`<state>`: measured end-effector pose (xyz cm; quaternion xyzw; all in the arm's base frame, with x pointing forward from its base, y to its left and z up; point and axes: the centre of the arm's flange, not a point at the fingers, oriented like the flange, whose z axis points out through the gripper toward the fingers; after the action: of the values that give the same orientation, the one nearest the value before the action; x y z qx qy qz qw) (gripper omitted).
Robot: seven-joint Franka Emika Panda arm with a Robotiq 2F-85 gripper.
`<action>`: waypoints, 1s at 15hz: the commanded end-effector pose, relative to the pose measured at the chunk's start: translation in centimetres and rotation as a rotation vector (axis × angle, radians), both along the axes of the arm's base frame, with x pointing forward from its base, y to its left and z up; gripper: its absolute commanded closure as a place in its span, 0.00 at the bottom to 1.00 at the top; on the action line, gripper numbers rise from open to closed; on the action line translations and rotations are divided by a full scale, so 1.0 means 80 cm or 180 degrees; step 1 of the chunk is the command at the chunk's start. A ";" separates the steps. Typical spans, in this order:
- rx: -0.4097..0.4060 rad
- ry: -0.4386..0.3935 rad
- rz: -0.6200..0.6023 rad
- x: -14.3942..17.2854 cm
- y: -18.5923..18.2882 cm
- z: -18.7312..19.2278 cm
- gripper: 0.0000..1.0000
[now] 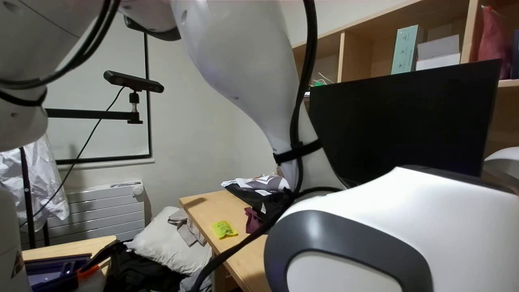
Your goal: Put the plush toy in the drawer
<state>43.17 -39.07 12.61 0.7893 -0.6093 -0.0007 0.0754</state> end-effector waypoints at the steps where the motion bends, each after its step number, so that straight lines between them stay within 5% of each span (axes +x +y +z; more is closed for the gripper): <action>1: 0.0011 0.0053 -0.0196 -0.018 -0.032 -0.015 0.91; 7: 0.0197 0.0140 -0.0294 -0.040 -0.051 -0.036 0.90; 8: 0.0201 0.0133 -0.0316 -0.041 -0.051 -0.036 0.63; 15: 0.0183 -0.0059 -0.0302 -0.021 -0.035 -0.015 0.24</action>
<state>41.04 -42.21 10.42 0.7586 -0.6478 -0.0258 0.0652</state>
